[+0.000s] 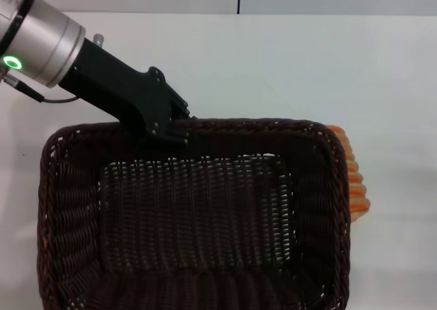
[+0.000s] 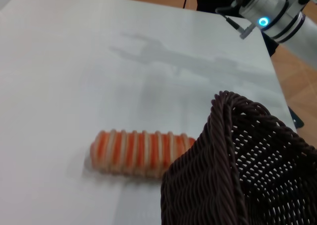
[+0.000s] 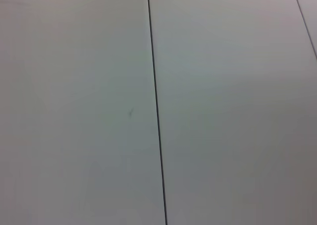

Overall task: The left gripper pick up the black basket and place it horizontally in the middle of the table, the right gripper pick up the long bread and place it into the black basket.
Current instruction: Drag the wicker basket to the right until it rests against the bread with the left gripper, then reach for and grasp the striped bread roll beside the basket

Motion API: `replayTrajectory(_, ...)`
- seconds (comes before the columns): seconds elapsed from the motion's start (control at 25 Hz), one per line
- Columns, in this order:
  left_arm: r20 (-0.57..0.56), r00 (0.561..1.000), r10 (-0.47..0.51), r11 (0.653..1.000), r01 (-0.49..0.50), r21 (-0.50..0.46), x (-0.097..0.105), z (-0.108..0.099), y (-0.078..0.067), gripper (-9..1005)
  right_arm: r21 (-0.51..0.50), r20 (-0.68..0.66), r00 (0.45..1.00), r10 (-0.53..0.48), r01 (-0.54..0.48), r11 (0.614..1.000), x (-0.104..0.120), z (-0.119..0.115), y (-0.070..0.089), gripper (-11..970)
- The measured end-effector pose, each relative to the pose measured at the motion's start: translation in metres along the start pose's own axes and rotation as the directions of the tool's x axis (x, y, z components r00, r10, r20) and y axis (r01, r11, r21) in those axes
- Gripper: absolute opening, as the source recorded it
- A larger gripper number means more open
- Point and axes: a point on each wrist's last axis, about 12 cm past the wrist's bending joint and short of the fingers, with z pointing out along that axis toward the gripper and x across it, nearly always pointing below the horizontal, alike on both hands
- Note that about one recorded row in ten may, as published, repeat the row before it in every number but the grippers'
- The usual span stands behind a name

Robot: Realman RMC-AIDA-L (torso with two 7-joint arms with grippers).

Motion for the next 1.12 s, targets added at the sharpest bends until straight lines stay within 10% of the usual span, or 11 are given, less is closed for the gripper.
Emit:
replayTrajectory(0.68,-0.020,0.999,0.038,0.996,-0.040,-0.081,0.004,0.015,0.006,356,0.003,0.008,1.000,0.000,0.000,1.000,-0.002,-0.004,-0.002,674)
replayTrajectory(0.92,0.211,0.977,0.034,0.963,0.025,-0.269,0.002,-0.014,0.023,581,-0.013,0.001,1.000,0.006,-0.006,1.000,-0.001,-0.004,0.001,669)
replayTrajectory(1.12,0.484,0.872,0.078,0.895,0.153,-0.420,0.026,-0.048,0.025,603,-0.081,-0.028,0.998,0.052,-0.055,0.995,0.002,-0.005,0.018,664)
